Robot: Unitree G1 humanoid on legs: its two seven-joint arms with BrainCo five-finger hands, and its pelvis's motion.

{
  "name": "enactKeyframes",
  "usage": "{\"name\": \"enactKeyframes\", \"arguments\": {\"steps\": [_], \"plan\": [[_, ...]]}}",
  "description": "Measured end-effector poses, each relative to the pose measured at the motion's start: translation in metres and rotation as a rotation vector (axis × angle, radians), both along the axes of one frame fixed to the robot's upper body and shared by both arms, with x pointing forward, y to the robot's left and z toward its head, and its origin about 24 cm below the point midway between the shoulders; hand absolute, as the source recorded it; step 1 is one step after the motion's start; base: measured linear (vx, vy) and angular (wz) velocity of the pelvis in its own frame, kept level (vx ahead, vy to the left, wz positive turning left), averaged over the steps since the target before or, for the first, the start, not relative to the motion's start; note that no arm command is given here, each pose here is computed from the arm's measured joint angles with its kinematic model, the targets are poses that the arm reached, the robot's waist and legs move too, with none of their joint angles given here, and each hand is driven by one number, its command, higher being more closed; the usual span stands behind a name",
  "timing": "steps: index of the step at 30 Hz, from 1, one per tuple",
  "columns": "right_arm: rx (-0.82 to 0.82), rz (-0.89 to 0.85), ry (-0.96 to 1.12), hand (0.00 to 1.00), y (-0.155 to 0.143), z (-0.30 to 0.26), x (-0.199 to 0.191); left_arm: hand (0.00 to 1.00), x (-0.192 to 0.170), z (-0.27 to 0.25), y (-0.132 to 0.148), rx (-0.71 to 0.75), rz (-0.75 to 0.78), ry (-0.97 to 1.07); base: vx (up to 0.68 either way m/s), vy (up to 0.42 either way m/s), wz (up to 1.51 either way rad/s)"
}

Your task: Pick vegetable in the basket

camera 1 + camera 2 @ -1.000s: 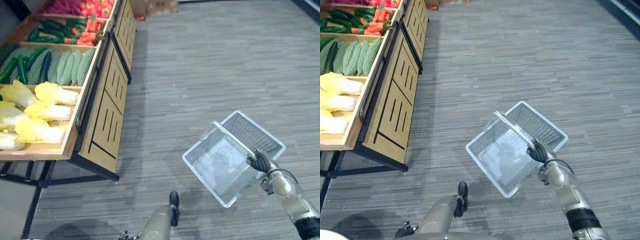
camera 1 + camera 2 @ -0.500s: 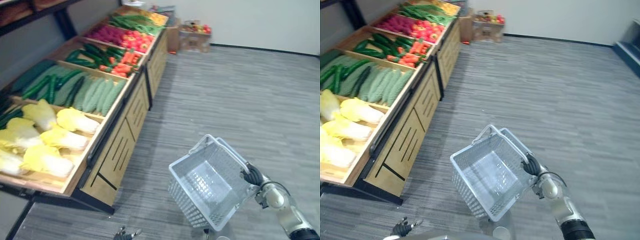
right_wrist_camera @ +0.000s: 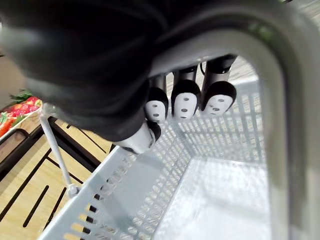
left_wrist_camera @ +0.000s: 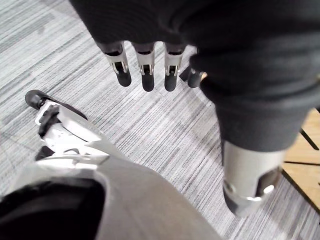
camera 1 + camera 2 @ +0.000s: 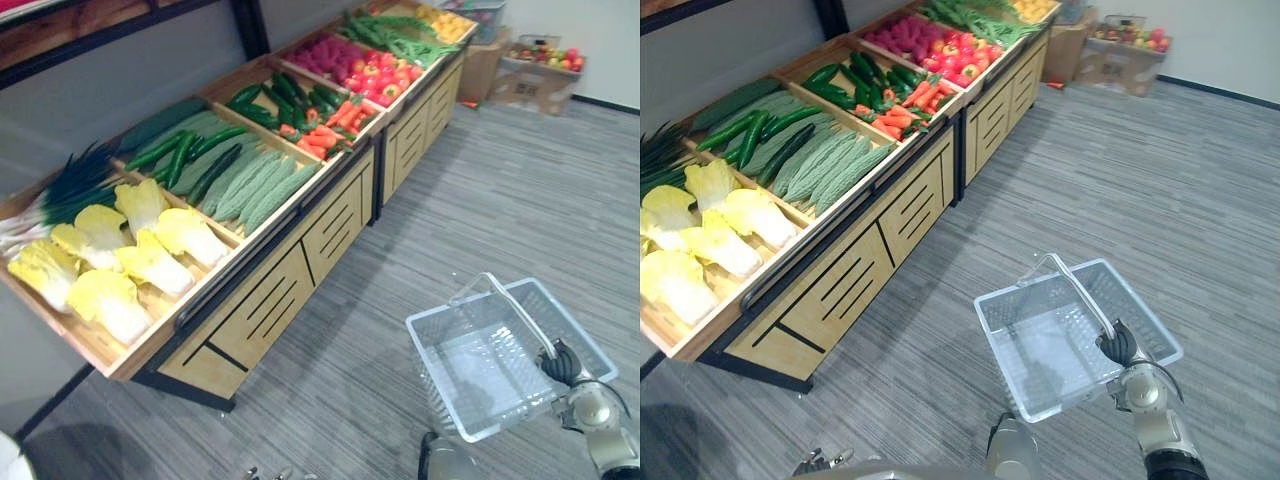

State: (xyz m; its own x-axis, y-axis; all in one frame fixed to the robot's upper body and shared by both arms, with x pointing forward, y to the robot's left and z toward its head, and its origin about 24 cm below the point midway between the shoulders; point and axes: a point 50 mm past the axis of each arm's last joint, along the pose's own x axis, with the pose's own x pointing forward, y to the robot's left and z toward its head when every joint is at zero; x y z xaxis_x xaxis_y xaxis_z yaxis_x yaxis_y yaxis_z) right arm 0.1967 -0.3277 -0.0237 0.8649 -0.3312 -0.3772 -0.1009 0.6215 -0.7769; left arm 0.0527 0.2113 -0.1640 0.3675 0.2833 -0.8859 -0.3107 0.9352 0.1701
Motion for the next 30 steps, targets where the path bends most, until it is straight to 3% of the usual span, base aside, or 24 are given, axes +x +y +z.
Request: {"name": "enactKeyframes", "arguments": {"steps": [11, 20, 25, 30], "plan": [[-0.017, -0.256, -0.053, 1.0, -0.036, 0.0, -0.026, 0.0, 0.016, 0.005, 0.006, 0.043, -0.002, -0.046, 0.16, 0.01, 0.84], [0.042, -0.15, 0.01, 1.0, -0.005, -0.021, -0.013, 0.0, -0.005, -0.001, 0.003, 0.029, -0.014, 0.039, 0.03, -0.034, 0.26], [0.097, -0.215, 0.097, 1.0, 0.0, -0.045, -0.039, 0.0, -0.023, -0.001, 0.015, 0.053, -0.023, 0.095, 0.06, 0.08, 0.38], [0.192, -0.323, 0.141, 1.0, 0.009, -0.065, -0.06, 0.0, -0.005, 0.005, 0.032, 0.101, -0.046, 0.051, 0.19, 0.105, 0.69]]}}
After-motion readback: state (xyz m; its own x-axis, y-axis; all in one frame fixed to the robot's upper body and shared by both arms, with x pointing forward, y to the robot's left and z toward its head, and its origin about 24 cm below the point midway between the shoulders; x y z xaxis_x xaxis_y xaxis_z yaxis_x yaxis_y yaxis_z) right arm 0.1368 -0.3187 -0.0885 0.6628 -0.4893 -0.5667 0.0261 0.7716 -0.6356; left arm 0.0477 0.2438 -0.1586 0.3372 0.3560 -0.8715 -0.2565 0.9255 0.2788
